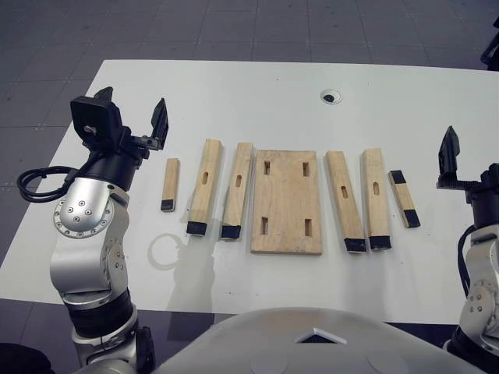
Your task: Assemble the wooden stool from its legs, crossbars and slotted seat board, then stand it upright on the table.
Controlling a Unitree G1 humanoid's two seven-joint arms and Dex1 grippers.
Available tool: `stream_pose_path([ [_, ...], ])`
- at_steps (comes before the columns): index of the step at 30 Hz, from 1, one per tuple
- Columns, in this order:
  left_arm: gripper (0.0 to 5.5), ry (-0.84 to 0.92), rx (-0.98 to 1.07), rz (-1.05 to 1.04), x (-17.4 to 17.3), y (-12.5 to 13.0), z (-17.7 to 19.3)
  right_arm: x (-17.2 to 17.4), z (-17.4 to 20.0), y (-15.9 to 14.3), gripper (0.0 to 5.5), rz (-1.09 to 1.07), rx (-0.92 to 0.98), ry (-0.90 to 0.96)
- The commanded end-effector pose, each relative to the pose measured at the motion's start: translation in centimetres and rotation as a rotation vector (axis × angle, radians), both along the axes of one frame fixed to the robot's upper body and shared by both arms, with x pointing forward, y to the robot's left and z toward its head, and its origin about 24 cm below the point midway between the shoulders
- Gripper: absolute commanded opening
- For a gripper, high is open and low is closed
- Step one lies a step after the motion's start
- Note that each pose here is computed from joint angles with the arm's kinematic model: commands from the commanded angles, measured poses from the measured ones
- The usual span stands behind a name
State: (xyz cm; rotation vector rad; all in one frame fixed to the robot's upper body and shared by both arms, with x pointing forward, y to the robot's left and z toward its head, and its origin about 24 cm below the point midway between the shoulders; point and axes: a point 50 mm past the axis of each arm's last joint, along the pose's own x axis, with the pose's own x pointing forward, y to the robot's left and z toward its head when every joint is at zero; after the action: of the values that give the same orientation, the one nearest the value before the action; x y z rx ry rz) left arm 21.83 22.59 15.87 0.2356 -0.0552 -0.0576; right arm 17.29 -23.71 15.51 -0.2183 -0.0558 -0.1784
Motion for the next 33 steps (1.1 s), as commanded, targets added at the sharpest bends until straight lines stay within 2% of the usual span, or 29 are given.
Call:
stream_pose_path([
  [1, 4.08, -0.01, 0.007, 0.003, -0.1, 0.0, 0.4, -0.2, 0.2, 0.0, 5.25, 0.005, -0.007, 0.004],
  [3, 4.08, -0.008, 0.01, 0.001, 0.0, 0.0, 0.4, -0.3, 0.0, 0.0, 5.25, 0.012, -0.011, 0.024],
  [8, 4.08, -0.017, 0.02, 0.003, -0.1, 0.2, 0.7, -2.7, -2.1, 0.1, 5.25, 0.085, 0.013, 0.241],
  [13, 4.08, -0.023, 0.02, 0.017, -0.5, 0.3, 0.9, -3.4, -4.4, -2.2, 5.25, 0.074, 0.033, 0.478],
  [20, 4.08, -0.028, 0.017, 0.02, -0.6, 0.3, 1.0, -3.4, -7.7, -1.1, 5.25, 0.165, 0.038, 0.694],
  [25, 4.08, -0.032, 0.019, 0.022, -0.7, 0.4, 1.2, -3.3, -8.6, -1.0, 5.25, 0.17, -0.006, 0.751],
  [33, 4.08, -0.037, 0.021, 0.024, -0.8, 0.6, 1.5, -2.6, -8.4, -1.6, 5.25, 0.138, -0.048, 0.722],
])
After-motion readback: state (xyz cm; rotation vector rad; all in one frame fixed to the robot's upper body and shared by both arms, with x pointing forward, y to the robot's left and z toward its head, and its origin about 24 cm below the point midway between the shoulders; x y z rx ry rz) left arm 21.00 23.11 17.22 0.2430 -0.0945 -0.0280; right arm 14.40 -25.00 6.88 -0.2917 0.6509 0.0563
